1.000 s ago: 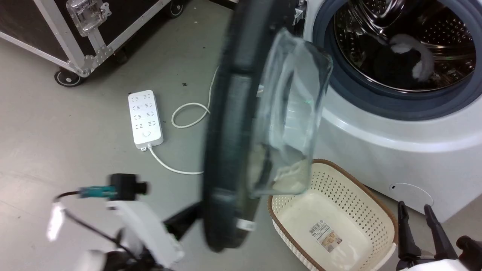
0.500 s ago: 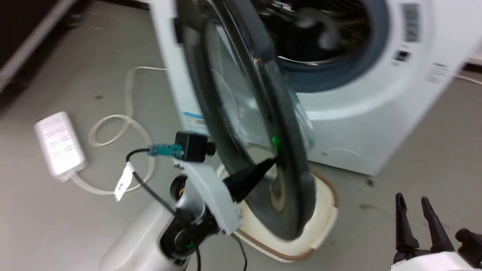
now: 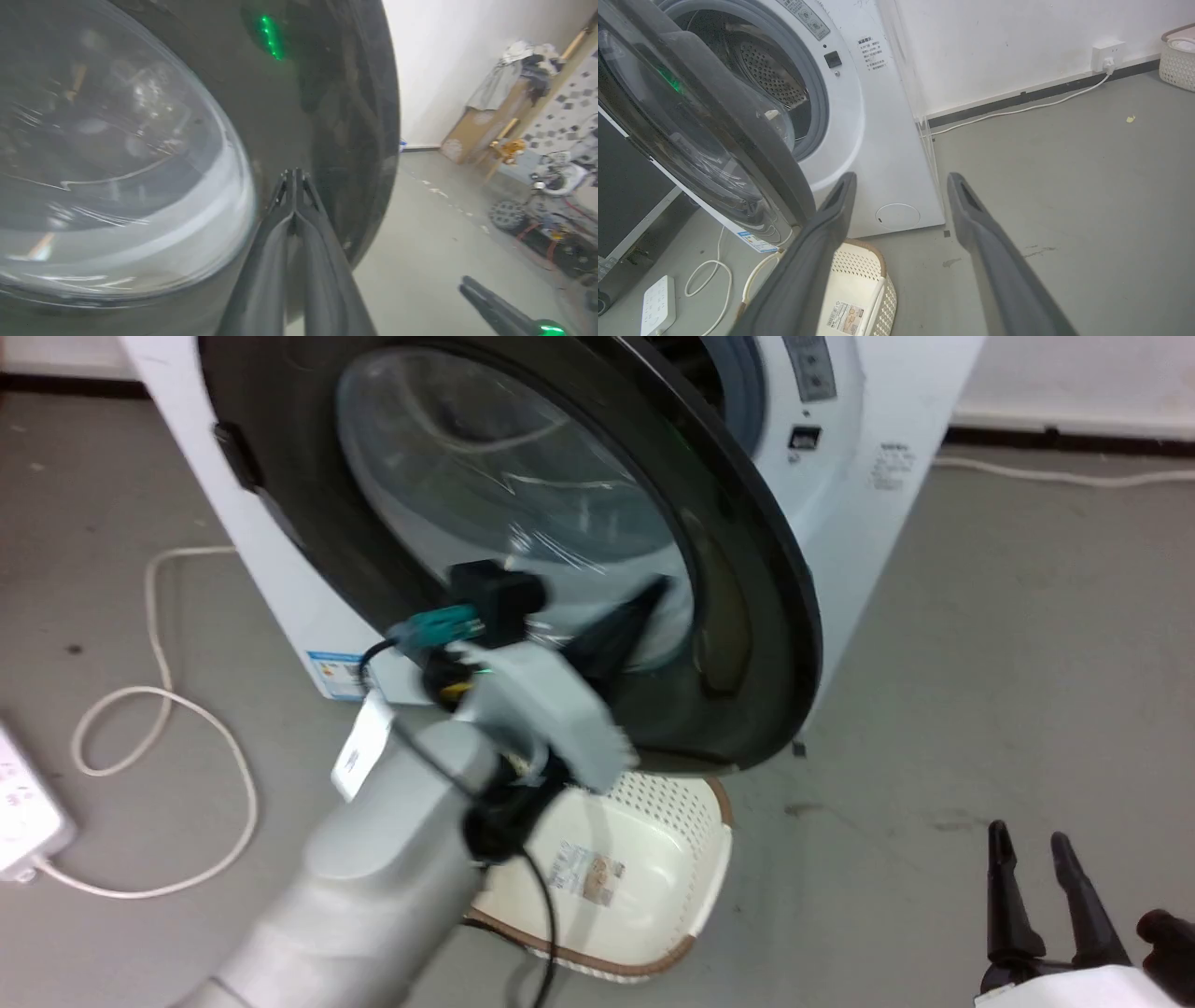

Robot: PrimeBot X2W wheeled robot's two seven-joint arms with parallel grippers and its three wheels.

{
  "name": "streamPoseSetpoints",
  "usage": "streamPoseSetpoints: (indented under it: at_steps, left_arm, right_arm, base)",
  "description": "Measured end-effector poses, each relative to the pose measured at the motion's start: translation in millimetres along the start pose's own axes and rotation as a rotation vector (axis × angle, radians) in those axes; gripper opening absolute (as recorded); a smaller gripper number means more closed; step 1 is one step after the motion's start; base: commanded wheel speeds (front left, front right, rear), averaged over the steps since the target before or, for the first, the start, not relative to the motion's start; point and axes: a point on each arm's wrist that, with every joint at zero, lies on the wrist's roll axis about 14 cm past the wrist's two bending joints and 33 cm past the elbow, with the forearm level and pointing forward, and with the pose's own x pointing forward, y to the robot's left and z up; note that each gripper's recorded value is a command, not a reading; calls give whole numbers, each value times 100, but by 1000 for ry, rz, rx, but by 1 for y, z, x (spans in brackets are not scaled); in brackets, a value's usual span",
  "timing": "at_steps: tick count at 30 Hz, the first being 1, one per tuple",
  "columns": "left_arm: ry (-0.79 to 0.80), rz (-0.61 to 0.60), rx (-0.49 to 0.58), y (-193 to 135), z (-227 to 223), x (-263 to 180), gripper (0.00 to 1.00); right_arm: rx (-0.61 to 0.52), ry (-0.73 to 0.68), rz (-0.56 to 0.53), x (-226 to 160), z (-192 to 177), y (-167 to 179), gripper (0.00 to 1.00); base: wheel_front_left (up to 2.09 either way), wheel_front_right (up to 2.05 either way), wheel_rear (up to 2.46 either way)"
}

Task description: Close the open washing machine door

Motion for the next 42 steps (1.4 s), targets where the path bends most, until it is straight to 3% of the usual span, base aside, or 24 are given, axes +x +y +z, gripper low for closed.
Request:
streamPoseSetpoints:
  at_steps: [7,8,16,26,27,28,29,31,32,33,37,38,39,42]
  left_arm:
    - [-157,273,362,63,61,-61,0]
    - [-178,404,408,87,70,-100,0]
    - [-209,710,287,126,49,-206,0]
    - [-164,765,178,124,4,-238,0]
    - [-162,765,183,124,3,-238,34]
    - [-163,766,184,124,3,-238,89]
    - [-168,769,182,124,4,-238,100]
    - [-179,770,186,123,6,-237,100]
    - [-183,771,186,122,6,-237,100]
    - [-185,770,192,122,6,-236,100]
    - [-195,764,214,119,10,-235,100]
    - [-197,765,214,119,10,-235,100]
    - [-197,764,220,119,9,-232,100]
    - [-197,763,215,120,6,-228,100]
  right_arm:
    - [12,-6,76,-3,1,23,100]
    - [15,-5,111,-3,1,34,100]
    - [17,-16,183,-1,4,57,100]
    - [9,-12,202,-4,3,63,100]
    - [-5,-9,205,-4,2,63,100]
    - [-21,-5,203,-4,0,61,100]
    - [-41,-3,200,-5,0,59,100]
    - [-78,-1,198,-4,-1,57,100]
    - [-101,-4,202,-5,0,57,45]
    - [-130,-7,212,-4,0,59,0]
    - [-219,-42,277,-2,9,78,0]
    - [-226,-46,306,0,8,88,0]
    - [-227,-33,396,8,6,122,0]
    - [-246,0,440,25,0,142,0]
  base:
    - [0,0,0]
    - [0,0,0]
    - [0,0,0]
    - [0,0,0]
    - [0,0,0]
    - [0,0,0]
    - [0,0,0]
    - [0,0,0]
    - [0,0,0]
    - [0,0,0]
    - [0,0,0]
    - [0,0,0]
    - [0,0,0]
    - [0,0,0]
